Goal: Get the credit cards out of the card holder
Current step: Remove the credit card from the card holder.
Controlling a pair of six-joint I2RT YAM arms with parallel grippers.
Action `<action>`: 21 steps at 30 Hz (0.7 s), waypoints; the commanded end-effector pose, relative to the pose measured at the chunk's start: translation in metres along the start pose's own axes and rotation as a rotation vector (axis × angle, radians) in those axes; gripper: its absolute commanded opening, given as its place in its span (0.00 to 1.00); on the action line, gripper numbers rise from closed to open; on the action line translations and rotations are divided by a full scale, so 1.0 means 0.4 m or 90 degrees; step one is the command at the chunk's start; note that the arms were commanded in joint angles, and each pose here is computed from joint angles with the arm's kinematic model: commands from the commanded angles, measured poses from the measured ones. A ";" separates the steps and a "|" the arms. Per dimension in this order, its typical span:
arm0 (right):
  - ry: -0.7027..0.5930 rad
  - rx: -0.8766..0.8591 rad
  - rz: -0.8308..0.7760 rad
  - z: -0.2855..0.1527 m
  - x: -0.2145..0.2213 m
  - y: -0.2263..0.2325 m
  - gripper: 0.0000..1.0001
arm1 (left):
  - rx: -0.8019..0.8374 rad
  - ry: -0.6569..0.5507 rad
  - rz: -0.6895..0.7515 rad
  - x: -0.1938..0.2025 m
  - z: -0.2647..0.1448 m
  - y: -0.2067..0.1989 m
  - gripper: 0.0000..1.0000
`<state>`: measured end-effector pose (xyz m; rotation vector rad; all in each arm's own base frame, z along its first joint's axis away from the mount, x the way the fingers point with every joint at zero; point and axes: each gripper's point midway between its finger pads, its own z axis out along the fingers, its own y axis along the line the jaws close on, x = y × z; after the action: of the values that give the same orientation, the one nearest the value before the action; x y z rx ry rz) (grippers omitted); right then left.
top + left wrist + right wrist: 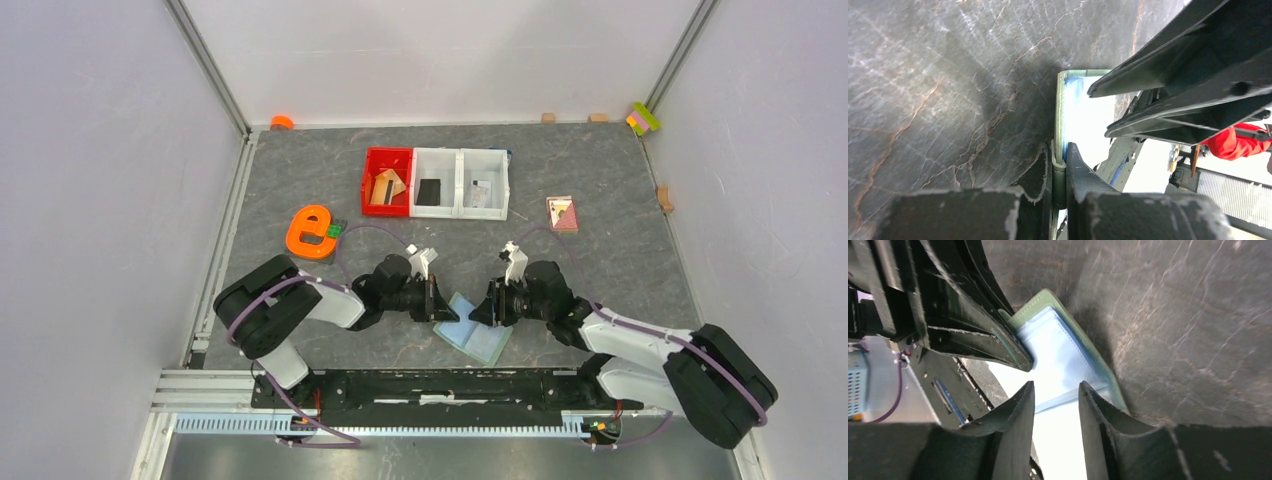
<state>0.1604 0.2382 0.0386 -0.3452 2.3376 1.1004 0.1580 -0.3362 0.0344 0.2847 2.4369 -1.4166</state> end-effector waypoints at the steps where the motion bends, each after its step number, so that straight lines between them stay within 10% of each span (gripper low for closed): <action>1: -0.053 0.043 -0.074 -0.027 -0.079 0.006 0.48 | -0.008 -0.025 0.039 -0.024 -0.012 -0.013 0.02; 8: -0.077 0.141 -0.074 -0.090 -0.074 -0.052 0.84 | 0.017 -0.091 0.035 -0.061 -0.053 -0.060 0.02; 21: -0.108 0.129 -0.003 -0.100 -0.015 -0.084 0.84 | 0.066 -0.182 -0.028 -0.111 -0.107 -0.111 0.02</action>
<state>0.1651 0.1834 0.0382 -0.2367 2.3150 0.7867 0.1677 -0.3208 0.0770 0.1489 2.2879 -1.4000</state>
